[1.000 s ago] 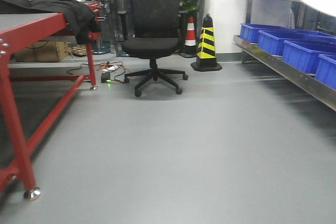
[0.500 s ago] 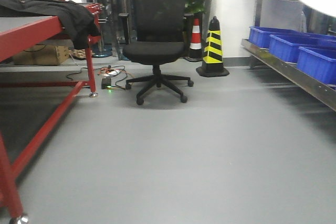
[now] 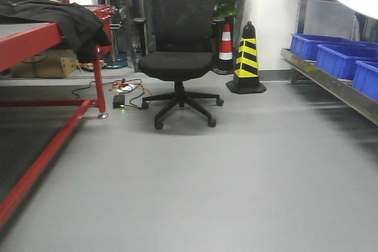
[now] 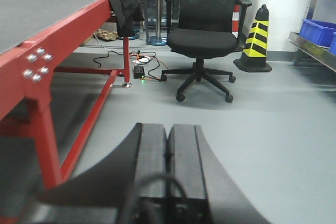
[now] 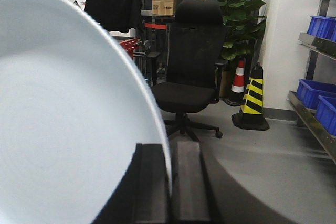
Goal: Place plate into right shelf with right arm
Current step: 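Drive the base past the black chair to the blue-bin shelf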
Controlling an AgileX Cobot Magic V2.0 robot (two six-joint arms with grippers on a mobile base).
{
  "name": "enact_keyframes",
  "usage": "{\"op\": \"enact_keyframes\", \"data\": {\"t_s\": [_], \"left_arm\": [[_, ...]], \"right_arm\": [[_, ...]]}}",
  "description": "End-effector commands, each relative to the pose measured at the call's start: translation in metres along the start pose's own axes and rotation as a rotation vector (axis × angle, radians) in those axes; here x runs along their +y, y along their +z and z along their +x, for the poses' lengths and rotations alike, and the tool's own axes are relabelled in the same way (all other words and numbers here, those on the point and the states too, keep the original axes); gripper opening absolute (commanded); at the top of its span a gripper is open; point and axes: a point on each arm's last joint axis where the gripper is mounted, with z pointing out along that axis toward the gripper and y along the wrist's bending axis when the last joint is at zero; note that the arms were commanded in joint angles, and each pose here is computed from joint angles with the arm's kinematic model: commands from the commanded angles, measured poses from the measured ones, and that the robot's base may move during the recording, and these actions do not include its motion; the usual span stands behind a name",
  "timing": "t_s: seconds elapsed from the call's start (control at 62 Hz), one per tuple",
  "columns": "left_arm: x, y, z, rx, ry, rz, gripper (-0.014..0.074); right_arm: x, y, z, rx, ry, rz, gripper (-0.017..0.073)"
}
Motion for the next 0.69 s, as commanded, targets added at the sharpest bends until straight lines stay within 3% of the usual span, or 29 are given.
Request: {"op": "enact_keyframes", "data": {"t_s": [0.0,0.677], "left_arm": [[0.0011,-0.0008,-0.0052,-0.089,-0.015,-0.012,-0.0128],[0.0011,-0.0008,-0.0052,-0.089,-0.015,-0.012,-0.0128]], "right_arm": [[-0.0012,-0.0012,-0.0189,-0.125,0.000,0.018,0.0048],[-0.0012,-0.0012,-0.0189,-0.125,0.000,0.018,0.0048]]}}
